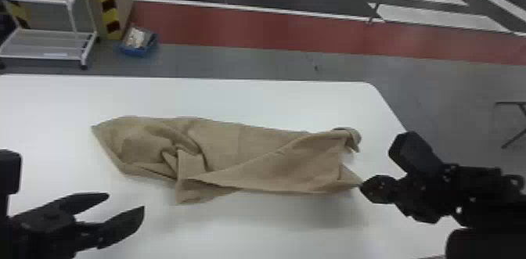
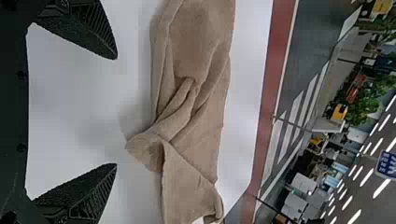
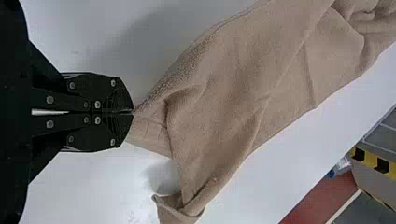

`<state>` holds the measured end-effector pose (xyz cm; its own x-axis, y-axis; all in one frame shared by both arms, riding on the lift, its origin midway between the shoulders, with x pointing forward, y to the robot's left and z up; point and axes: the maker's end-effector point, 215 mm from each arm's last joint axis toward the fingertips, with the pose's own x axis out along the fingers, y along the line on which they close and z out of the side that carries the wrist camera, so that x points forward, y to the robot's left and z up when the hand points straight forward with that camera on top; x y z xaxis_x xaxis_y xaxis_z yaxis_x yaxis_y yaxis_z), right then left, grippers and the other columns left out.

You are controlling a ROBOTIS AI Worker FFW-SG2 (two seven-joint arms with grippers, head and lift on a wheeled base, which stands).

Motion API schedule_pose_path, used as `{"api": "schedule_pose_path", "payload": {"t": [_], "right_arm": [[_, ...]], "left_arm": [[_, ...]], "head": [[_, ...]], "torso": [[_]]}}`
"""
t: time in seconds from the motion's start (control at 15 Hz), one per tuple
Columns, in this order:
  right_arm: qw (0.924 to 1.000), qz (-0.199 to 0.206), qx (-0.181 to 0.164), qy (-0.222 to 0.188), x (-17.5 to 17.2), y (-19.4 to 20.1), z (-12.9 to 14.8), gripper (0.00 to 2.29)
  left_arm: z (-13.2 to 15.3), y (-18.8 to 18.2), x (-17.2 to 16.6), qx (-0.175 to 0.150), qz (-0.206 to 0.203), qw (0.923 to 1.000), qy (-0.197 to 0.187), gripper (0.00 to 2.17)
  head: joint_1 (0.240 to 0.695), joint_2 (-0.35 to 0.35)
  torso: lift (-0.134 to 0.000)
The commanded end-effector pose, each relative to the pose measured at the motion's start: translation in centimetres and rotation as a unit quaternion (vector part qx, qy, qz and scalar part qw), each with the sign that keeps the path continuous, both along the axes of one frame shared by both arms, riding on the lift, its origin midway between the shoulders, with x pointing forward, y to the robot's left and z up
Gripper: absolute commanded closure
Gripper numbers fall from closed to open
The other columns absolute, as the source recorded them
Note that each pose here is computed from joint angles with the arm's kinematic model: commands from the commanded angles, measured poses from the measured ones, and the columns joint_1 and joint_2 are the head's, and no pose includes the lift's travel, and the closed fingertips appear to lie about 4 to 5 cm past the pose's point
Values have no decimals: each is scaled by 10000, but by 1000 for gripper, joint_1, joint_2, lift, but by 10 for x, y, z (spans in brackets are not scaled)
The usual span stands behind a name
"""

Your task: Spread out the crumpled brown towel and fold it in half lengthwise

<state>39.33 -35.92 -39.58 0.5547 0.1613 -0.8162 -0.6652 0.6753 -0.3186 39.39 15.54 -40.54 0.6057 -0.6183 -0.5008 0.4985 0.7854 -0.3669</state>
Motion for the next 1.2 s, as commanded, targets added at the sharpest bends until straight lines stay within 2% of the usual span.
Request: {"api": "schedule_pose_path", "payload": {"t": [0.0, 0.07, 0.2, 0.33, 0.47, 0.6, 0.87, 1.0, 1.13], "right_arm": [[10000, -96, 2, 6, -8, -7, 3, 1214], [9999, -124, -4, 3, -11, -9, 5, 1214], [9998, -177, 17, 2, -14, -13, 8, 1214], [9993, -341, 81, -127, -15, -22, 22, 1214], [9953, -688, 504, -464, -10, -37, 54, 1214], [9936, -777, 511, -637, -10, -43, 71, 1214], [9918, -890, 516, -760, -9, -51, 82, 1214], [9841, -1245, 547, -1144, 0, -83, 115, 1214], [9752, -1651, 363, -1428, -1, -128, 144, 1214]], "left_arm": [[-4, -28, -11, -19, -294, 9995, 91, 70], [-5, -44, -13, -36, -421, 9991, 100, 70], [-14, -64, -5, 7, -502, 9987, 82, 73], [-19, -76, 10, 13, -462, 9988, -135, 76], [-21, -93, 22, 4, -460, 9985, -295, 76], [-25, -111, 29, -34, -489, 9983, -324, 76], [-27, -123, 48, -53, -427, 9976, -546, 117], [-25, -122, 55, 8, -358, 9975, -610, 130], [-20, -120, 61, 29, -336, 9970, -699, 130]], "head": [[695, -269], [695, -309], [695, -345], [695, -350], [695, -350], [695, -350], [695, -350], [695, -350], [695, -350]], "torso": [[-124], [-124], [-124], [-124], [-124], [-124], [-124], [-124], [-124]]}}
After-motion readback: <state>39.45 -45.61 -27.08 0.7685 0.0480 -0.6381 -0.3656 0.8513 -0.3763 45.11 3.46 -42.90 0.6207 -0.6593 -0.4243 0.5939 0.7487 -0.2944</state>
